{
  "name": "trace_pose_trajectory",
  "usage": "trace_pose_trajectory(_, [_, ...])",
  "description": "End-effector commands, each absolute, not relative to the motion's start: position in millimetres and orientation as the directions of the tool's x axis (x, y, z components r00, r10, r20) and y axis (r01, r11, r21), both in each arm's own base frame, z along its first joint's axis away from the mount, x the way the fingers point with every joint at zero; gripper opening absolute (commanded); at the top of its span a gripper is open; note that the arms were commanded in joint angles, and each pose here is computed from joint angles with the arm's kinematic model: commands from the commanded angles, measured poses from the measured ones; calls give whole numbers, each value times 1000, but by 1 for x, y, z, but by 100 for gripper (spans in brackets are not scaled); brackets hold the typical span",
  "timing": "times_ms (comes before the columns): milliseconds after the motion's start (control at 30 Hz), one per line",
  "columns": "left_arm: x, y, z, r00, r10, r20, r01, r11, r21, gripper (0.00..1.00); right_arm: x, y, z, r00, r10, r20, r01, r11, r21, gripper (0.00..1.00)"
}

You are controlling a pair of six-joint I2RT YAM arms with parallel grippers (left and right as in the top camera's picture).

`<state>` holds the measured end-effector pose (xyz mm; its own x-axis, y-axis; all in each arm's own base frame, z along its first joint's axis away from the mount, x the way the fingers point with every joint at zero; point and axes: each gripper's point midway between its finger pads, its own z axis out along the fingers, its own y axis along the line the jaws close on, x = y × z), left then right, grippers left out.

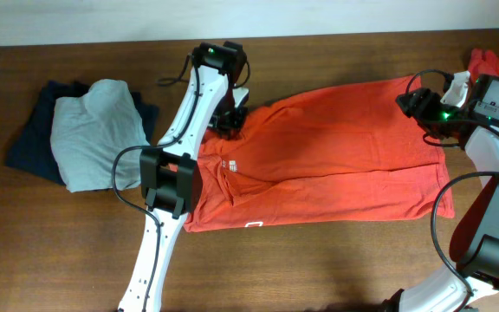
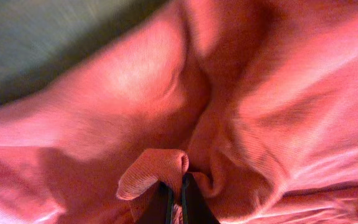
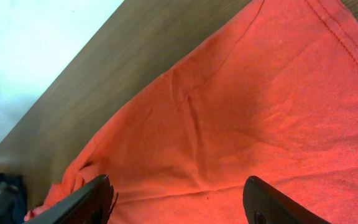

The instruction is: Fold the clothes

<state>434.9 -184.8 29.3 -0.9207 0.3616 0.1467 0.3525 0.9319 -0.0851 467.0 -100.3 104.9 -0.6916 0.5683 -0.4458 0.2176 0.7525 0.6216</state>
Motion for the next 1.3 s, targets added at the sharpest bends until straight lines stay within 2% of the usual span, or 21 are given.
trace_pose_trajectory(0, [418,-190,18,-908,360,212,345,933,-104,0,471,-97,111,-692,566,-448,202,748,633,72])
trace_pose_trajectory(233, [412,-193,17,-904,363,228,348,932,-103,0,471,-97,111,-693,566,-447,202,747,633,72])
trace_pose_trajectory(300, [413,-195,23,-906,364,216,347,931,-111,6,471,-97,111,-693,566,-446,203,747,633,72])
trace_pose_trajectory(333, [414,-195,28,-909,365,203,350,931,-109,16,470,-97,110,-694,566,-444,204,747,633,72])
trace_pose_trajectory(367, [418,-192,41,-914,365,174,354,931,-94,47,470,-97,110,-696,567,-441,206,745,634,73])
trace_pose_trajectory(400, [421,-188,49,-919,364,154,357,931,-72,54,469,-96,109,-698,568,-436,209,744,635,73])
trace_pose_trajectory(433, [425,-182,61,-924,361,128,358,933,-45,56,468,-96,109,-701,569,-430,212,742,636,73])
trace_pose_trajectory(500, [432,-172,83,-933,352,76,352,936,-10,72,465,-93,109,-713,571,-406,225,736,639,73])
trace_pose_trajectory(633, [440,-151,136,-946,322,-42,321,947,27,86,467,-84,122,-738,548,-393,215,744,633,74])
trace_pose_trajectory(933, [432,-97,253,-929,206,-307,209,978,25,87,503,-113,153,-701,526,-481,305,831,465,74])
trace_pose_trajectory(1100, [422,-79,289,-907,167,-387,172,985,23,87,526,-146,127,-686,521,-508,381,852,359,74])
trace_pose_trajectory(1267, [417,-78,301,-895,164,-415,170,985,21,87,551,-160,100,-669,517,-535,393,856,336,74])
